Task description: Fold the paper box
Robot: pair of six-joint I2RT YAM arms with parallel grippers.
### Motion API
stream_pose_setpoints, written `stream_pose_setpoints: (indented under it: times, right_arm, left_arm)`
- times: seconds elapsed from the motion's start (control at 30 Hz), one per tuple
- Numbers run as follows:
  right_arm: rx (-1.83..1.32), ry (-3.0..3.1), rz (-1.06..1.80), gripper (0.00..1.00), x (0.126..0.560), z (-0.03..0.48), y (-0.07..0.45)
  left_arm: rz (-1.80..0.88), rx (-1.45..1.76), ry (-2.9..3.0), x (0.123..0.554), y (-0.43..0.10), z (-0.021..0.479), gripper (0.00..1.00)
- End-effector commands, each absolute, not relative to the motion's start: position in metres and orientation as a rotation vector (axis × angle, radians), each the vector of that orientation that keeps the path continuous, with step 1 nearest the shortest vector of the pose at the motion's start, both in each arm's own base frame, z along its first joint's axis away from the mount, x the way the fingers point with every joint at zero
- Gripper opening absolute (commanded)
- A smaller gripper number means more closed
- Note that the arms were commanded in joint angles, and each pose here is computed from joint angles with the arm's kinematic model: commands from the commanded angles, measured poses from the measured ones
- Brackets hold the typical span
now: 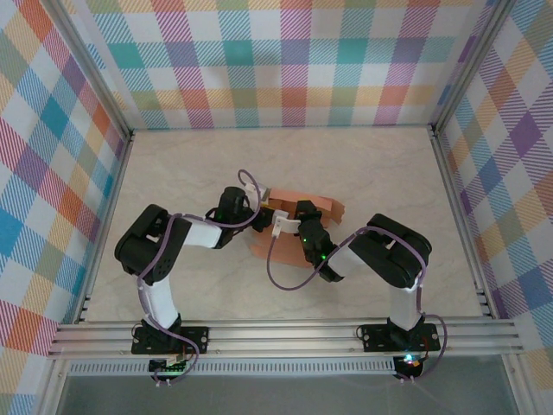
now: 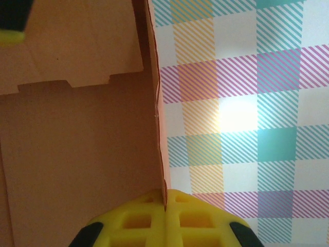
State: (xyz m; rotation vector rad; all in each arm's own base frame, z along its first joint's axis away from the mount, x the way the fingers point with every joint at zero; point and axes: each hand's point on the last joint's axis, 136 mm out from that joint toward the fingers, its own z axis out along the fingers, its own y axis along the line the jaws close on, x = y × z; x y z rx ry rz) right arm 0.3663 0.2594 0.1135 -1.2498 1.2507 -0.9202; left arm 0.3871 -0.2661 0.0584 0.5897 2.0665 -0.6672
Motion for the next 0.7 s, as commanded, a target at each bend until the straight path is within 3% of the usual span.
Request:
stream_pose_setpoints:
  times: [0.0,0.27,0.53,0.67]
  right_arm:
    - [-1.260,1.258,-0.860,0.00,0.362,0.111,0.269]
    - [-1.275,1.212,-0.891,0.00,0.360,0.102,0.274]
    - [-1.277,1.223,-0.881,0.00,0.358,0.098,0.277]
    - [-1.277,1.236,-0.870,0.00,0.357,0.097,0.278]
  left_arm:
    - [-0.692,0.568,1.996,0.395,-0.285,0.073,0.34]
    - [-0.674,0.480,2.006,0.399,-0.290,0.074,0.36]
    - [-0.656,0.392,2.007,0.404,-0.291,0.075,0.29]
    - [-0.657,0.380,2.002,0.405,-0.293,0.076,0.21]
